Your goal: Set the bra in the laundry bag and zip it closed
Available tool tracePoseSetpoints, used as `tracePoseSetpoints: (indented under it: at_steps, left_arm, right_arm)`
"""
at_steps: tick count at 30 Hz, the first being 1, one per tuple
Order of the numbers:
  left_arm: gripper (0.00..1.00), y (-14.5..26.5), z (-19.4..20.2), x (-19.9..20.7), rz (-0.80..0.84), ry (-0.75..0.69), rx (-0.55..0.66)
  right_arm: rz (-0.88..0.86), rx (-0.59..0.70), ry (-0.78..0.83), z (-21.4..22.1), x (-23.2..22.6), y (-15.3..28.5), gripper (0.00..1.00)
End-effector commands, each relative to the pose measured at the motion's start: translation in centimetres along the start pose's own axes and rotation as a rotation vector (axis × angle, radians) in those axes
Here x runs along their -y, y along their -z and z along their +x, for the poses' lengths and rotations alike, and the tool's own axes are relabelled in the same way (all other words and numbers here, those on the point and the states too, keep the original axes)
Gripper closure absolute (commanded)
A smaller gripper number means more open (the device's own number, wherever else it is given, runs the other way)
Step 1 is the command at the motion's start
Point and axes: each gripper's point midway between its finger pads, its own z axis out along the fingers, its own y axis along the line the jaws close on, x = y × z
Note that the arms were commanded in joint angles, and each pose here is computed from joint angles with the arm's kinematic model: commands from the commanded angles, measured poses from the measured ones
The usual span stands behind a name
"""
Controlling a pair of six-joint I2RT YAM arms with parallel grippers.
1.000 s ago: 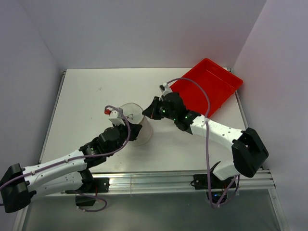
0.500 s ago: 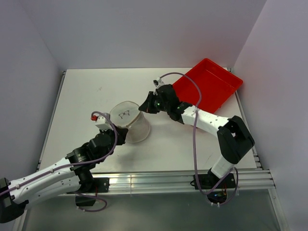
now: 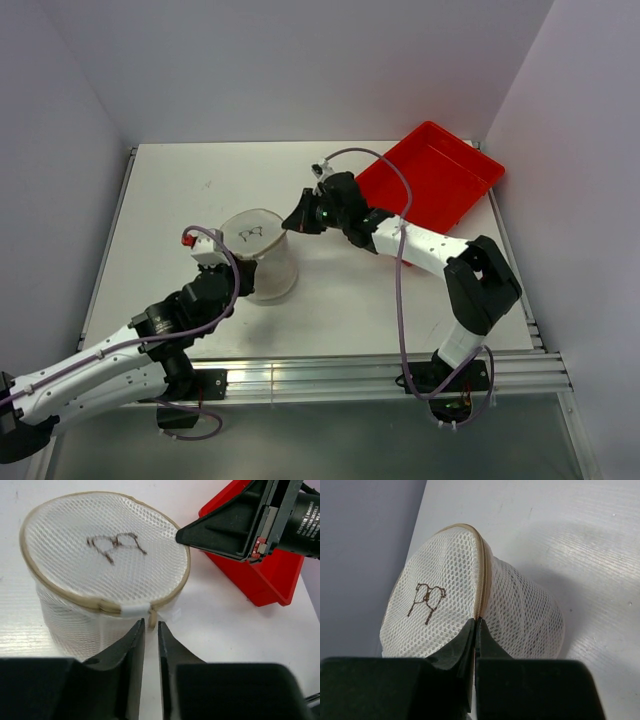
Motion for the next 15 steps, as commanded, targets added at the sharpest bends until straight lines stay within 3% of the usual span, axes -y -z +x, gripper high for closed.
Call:
tracePoseSetpoints:
  at_steps: [1, 3, 4, 5, 7, 8, 9, 10, 11, 14, 15]
  left_arm:
    - [0.75, 1.1, -2.8, 0.8, 0.027, 0.007, 0.048]
    - [0.53, 1.5, -3.6, 1.5, 0.053, 0.013, 0.058]
    - [0.47, 2.0, -4.8, 2.2, 0.076, 0.026, 0.074]
    - [0.39, 2.2, -5.3, 2.4, 0.082, 0.026, 0.078]
    - [0.22, 2.8, -6.8, 3.3, 0.105, 0.025, 0.094]
    - [0.20, 3.0, -7.2, 3.5, 0.112, 0.023, 0.094]
    - [0.19, 3.2, -7.3, 3.5, 0.109, 0.013, 0.086]
    - [0.18, 3.4, -8.1, 3.9, 0.116, 0.021, 0.092]
    - [0.17, 3.5, -8.1, 3.8, 0.108, 0.012, 0.087]
    - [0.13, 3.9, -8.9, 3.7, 0.104, 0.011, 0.101]
    - [0.01, 4.1, -9.0, 3.6, 0.103, 0.008, 0.102]
  right_arm:
    - [0.038, 0.096, 0.052, -2.9, 0.5, -0.1, 0.98]
    - [0.045, 0.110, 0.069, -3.1, 0.1, 0.6, 0.87]
    - [0.043, 0.113, 0.071, -3.1, -0.2, 0.8, 0.82]
    - [0.029, 0.127, 0.075, -3.6, -0.8, 1.4, 0.66]
    - [0.025, 0.133, 0.081, -3.8, -1.2, 2.1, 0.51]
    - [0.018, 0.142, 0.089, -4.1, -1.8, 2.7, 0.36]
    - [0.017, 0.149, 0.098, -4.4, -2.1, 3.1, 0.28]
    - [0.027, 0.155, 0.101, -4.7, -2.2, 3.9, 0.08]
    - [0.032, 0.157, 0.106, -4.7, -2.3, 4.2, 0.01]
    - [0.033, 0.196, 0.134, -5.2, -3.0, 6.4, 0.00]
    - [0.045, 0.199, 0.141, -4.7, -2.5, 6.9, 0.00]
